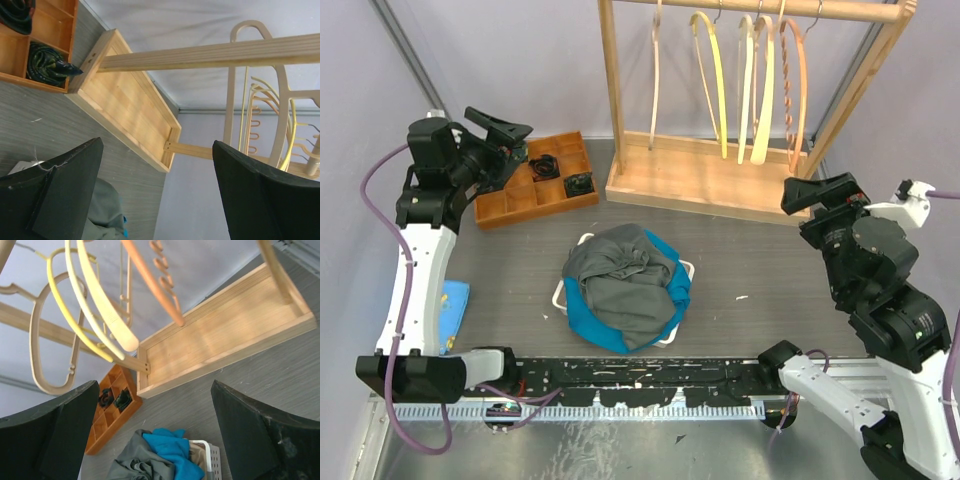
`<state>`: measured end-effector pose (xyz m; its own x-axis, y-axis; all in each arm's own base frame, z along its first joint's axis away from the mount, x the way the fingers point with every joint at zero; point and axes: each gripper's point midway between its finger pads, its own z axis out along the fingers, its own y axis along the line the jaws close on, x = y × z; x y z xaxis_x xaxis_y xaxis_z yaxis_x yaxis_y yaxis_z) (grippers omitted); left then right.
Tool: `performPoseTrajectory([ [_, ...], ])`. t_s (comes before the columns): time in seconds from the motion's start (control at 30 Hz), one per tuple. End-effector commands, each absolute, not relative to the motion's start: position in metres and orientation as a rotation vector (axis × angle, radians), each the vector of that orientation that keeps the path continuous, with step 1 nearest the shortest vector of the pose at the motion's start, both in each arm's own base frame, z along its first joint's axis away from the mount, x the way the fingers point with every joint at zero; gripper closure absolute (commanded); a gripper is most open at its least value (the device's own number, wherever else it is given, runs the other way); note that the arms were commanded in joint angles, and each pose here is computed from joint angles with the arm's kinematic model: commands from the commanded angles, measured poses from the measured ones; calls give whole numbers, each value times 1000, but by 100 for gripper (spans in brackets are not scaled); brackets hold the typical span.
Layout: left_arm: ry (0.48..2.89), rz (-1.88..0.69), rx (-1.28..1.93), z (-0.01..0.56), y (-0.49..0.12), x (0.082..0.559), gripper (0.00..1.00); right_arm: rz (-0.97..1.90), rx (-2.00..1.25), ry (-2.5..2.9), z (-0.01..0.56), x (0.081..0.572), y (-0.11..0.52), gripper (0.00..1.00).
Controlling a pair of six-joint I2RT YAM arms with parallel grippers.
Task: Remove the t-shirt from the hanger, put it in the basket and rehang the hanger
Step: Reset both arms
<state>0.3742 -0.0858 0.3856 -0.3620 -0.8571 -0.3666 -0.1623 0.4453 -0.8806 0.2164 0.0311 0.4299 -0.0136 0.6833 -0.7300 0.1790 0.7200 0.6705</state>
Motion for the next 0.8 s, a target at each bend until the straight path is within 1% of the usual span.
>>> performPoseTrajectory([
  [0.0, 1795, -907, -871, 385, -75, 379, 2, 394, 862, 1458, 439, 201, -2, 0],
  [0.3, 1806, -890, -925, 370, -67, 381, 2, 389, 889, 1448, 431, 192, -10, 0],
  [0.5, 1812, -892, -945, 362, -64, 379, 2, 403, 879, 1472, 429, 198, -2, 0],
  [0.77, 1796, -891, -1073, 343, -53, 373, 2, 412, 877, 1480, 429, 201, 2, 0],
])
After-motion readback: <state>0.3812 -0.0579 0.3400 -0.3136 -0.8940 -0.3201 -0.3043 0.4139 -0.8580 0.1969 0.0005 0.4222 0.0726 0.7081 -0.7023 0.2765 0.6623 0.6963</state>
